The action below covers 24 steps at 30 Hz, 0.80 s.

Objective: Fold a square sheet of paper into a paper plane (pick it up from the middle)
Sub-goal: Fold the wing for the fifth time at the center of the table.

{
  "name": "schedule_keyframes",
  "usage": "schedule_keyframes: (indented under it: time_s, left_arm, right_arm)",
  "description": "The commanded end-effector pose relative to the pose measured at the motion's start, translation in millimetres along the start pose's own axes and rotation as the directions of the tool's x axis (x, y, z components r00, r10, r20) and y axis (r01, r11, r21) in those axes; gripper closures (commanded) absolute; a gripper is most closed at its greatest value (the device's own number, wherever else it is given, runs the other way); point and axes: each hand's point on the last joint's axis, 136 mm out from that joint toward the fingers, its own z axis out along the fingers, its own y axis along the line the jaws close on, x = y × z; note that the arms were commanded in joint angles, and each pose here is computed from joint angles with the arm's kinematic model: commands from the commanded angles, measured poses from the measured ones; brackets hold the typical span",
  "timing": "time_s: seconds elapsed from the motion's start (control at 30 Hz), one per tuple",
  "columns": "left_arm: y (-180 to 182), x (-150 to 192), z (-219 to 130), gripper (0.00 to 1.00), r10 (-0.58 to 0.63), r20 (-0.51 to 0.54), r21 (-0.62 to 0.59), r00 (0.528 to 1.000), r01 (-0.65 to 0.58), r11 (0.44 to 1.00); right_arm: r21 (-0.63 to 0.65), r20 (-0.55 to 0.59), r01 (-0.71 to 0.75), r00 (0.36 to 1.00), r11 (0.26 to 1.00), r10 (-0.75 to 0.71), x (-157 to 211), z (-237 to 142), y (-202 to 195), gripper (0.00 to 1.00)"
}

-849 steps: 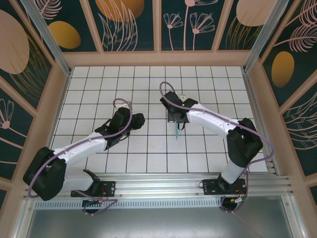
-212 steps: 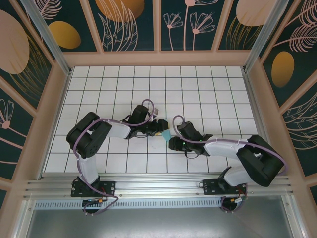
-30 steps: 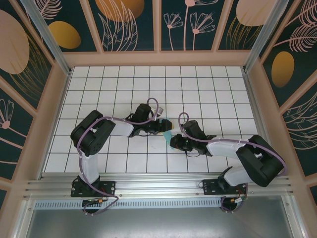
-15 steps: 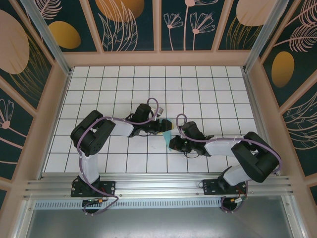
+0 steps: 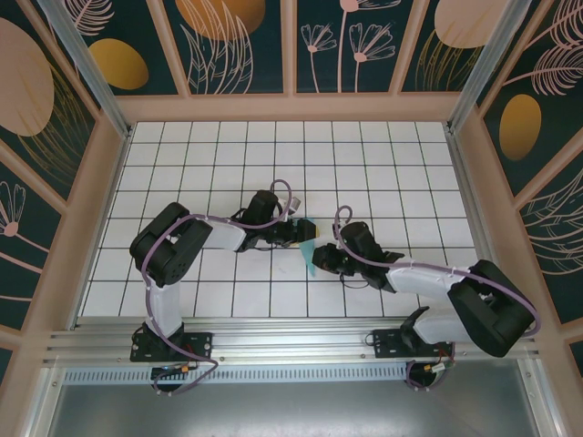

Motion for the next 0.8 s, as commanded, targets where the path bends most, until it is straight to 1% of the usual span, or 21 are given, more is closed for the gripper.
schedule_keyframes:
  time_s: [0.0, 0.07, 0.2, 0.4, 0.57, 0.67, 0.77]
  left_arm:
    - [49.3, 19.8, 4.3, 0.31, -0.070, -0.032, -0.160, 0.997, 0.064, 0.985]
    - [50.1, 19.5, 3.9, 0.31, -0.071, -0.031, -0.162, 0.997, 0.065, 0.985]
    - [49.3, 19.7, 4.1, 0.31, -0.071, -0.033, -0.160, 0.997, 0.064, 0.985]
    - [51.2, 20.6, 4.6, 0.31, -0.073, -0.035, -0.164, 0.997, 0.066, 0.984]
    - [51.9, 20.5, 5.5, 0.31, -0.074, -0.036, -0.164, 0.997, 0.067, 0.984]
    - [52.1, 20.3, 5.9, 0.31, -0.074, -0.037, -0.164, 0.997, 0.067, 0.984]
    - [51.6, 20.3, 5.8, 0.31, -0.074, -0.037, -0.163, 0.997, 0.067, 0.984]
  right_arm:
    - [-0.104, -0.012, -0.005, 1.000, 0.995, 0.003, -3.0, 6.8, 21.6, 0.89]
    - [-0.140, -0.040, -0.010, 0.999, 0.990, 0.004, 0.8, 12.2, 25.6, 0.90]
    - [-0.087, -0.076, -0.051, 0.996, 0.995, 0.044, 9.0, 22.7, 7.5, 0.91]
    - [-0.083, -0.104, -0.081, 0.992, 0.993, 0.072, 23.4, 23.8, -6.6, 0.91]
    - [-0.044, -0.135, -0.096, 0.987, 0.994, 0.090, 34.4, 24.7, -20.3, 0.90]
    - [-0.060, -0.155, -0.099, 0.984, 0.993, 0.089, 39.6, 25.1, -21.0, 0.90]
    - [-0.019, -0.166, -0.115, 0.980, 0.993, 0.111, 42.2, 28.0, -29.7, 0.90]
